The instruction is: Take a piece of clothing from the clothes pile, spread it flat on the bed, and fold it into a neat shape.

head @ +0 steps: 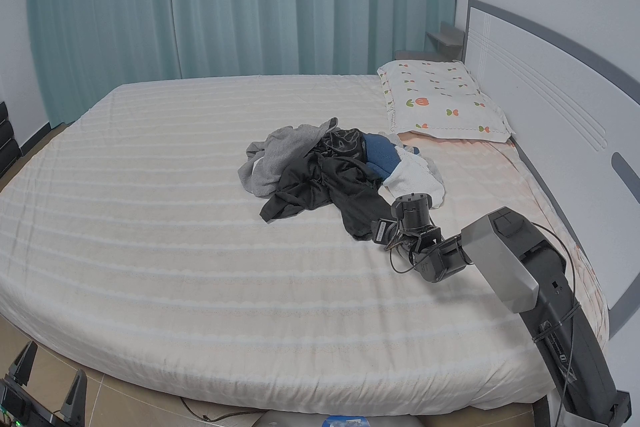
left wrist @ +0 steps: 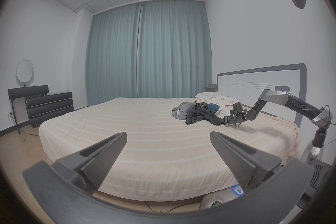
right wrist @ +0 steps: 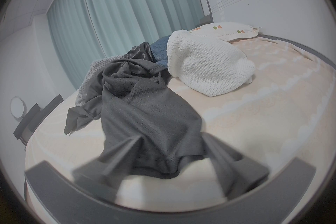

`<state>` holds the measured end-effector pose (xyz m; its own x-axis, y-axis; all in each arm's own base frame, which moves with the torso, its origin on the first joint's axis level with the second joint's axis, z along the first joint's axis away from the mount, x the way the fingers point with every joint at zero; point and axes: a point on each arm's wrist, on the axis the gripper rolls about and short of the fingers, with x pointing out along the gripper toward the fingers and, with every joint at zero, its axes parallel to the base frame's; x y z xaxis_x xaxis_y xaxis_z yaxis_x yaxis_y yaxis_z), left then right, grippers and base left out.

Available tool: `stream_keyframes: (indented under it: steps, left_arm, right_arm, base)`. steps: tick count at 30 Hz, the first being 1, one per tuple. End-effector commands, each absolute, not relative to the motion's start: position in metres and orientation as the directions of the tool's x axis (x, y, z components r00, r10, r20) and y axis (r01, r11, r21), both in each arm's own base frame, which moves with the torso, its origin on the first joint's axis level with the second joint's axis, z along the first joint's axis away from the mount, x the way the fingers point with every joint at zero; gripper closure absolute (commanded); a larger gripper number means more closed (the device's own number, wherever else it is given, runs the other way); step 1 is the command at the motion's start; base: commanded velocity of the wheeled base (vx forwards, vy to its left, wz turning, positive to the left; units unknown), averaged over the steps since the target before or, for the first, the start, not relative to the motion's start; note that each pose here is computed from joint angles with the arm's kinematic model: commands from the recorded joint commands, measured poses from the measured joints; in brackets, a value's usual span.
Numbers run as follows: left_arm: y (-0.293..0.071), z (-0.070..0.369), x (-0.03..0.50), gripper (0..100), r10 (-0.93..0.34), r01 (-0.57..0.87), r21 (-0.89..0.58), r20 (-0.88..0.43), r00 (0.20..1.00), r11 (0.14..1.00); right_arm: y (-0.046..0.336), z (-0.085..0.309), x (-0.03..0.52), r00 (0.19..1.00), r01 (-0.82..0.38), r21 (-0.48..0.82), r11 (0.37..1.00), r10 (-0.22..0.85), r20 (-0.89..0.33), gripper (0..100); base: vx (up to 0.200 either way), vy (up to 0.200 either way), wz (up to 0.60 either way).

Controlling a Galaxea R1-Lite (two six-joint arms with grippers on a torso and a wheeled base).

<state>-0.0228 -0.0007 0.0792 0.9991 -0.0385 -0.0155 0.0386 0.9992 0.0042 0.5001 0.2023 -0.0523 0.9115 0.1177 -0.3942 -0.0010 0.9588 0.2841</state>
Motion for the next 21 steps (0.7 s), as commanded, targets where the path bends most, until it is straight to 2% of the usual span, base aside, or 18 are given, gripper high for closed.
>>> stream_keyframes:
  steps: [1, 10, 15, 17, 18, 21]
  left_arm:
    - [-0.001, 0.075, -0.023, 0, -0.038, 0.038, 0.004, -0.012, 0.999, 0.999]
    - [-0.001, 0.075, -0.023, 0, -0.038, 0.038, 0.004, -0.012, 0.999, 0.999]
    - [-0.001, 0.075, -0.023, 0, -0.038, 0.038, 0.004, -0.012, 0.999, 0.999]
    - [-0.001, 0.075, -0.023, 0, -0.038, 0.038, 0.004, -0.012, 0.999, 0.999]
    - [-0.001, 0.075, -0.023, 0, -0.038, 0.038, 0.004, -0.012, 0.999, 0.999]
    - [-0.001, 0.075, -0.023, 0, -0.038, 0.038, 0.004, -0.012, 0.999, 0.999]
  right_arm:
    - [0.203, -0.054, 0.500, 0.912, 0.003, 0.296, 0.955, 0.119, -0.393, 100]
    - [0.205, -0.033, 0.498, 0.907, 0.050, 0.391, 0.919, 0.122, -0.403, 100]
    - [0.198, 0.014, 0.474, 0.905, 0.067, 0.463, 0.884, 0.142, -0.400, 100]
    - [0.197, 0.015, 0.473, 0.904, 0.068, 0.465, 0.883, 0.143, -0.403, 100]
    - [0.192, 0.038, 0.446, 0.889, 0.050, 0.511, 0.858, 0.194, -0.414, 100]
    - [0.176, 0.059, 0.403, 0.863, -0.008, 0.549, 0.836, 0.284, -0.419, 100]
  base:
    - [0.000, 0.000, 0.00]
    - [0.000, 0.000, 0.00]
    - [0.000, 0.000, 0.00]
    - [0.000, 0.000, 0.00]
    - [0.000, 0.000, 0.00]
    - [0.000, 0.000, 0.00]
